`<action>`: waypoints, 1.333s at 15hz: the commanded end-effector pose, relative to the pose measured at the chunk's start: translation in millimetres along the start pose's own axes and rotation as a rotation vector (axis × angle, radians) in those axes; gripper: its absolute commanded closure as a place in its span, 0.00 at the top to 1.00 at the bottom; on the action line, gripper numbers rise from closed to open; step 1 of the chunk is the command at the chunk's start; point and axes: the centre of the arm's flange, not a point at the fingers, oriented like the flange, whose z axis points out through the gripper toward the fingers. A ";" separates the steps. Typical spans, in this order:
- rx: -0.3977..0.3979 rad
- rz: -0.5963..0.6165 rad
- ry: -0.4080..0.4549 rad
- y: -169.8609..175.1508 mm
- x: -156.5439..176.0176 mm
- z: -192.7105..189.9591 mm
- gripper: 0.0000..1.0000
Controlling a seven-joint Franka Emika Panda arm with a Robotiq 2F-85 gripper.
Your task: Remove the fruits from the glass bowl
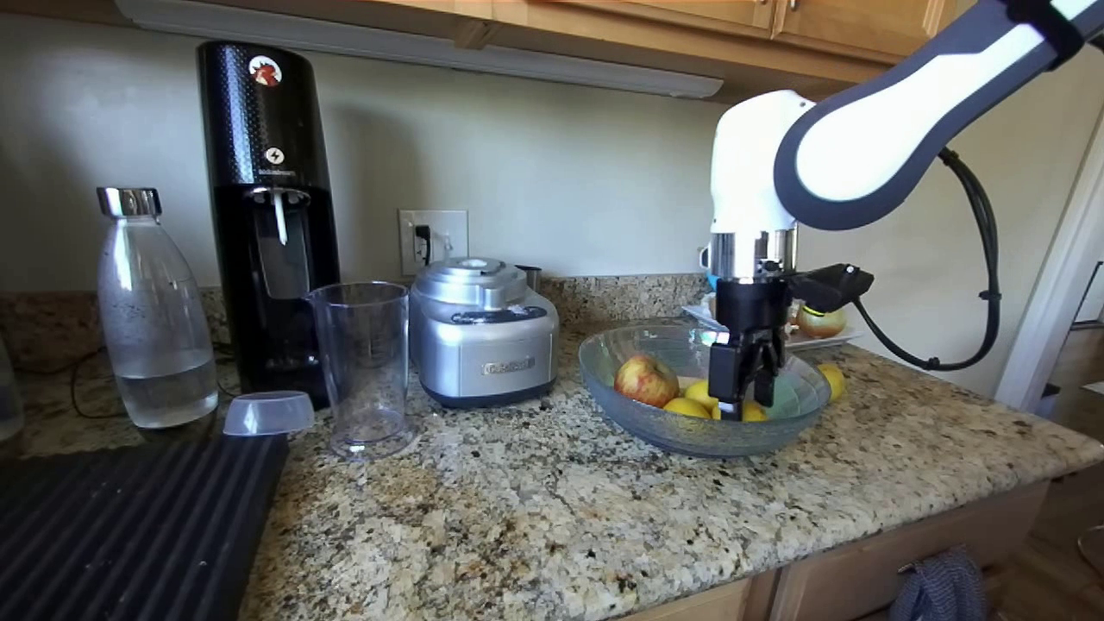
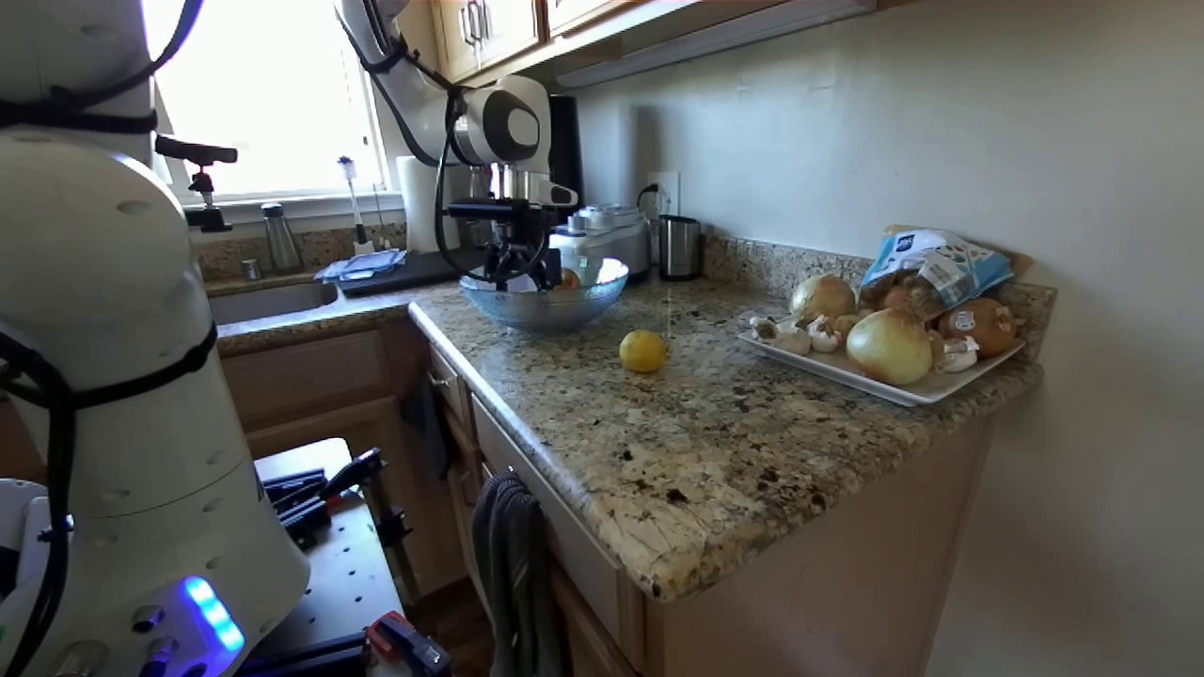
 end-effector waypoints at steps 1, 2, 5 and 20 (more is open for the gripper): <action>0.013 -0.086 -0.002 -4.6 1.7 -3.6 1.00; 0.017 -0.095 0.002 -5.7 2.0 -4.1 0.97; 0.031 -0.115 0.000 -4.8 2.1 -5.0 0.81; 0.095 -0.048 0.019 4.7 -9.1 -32.7 0.27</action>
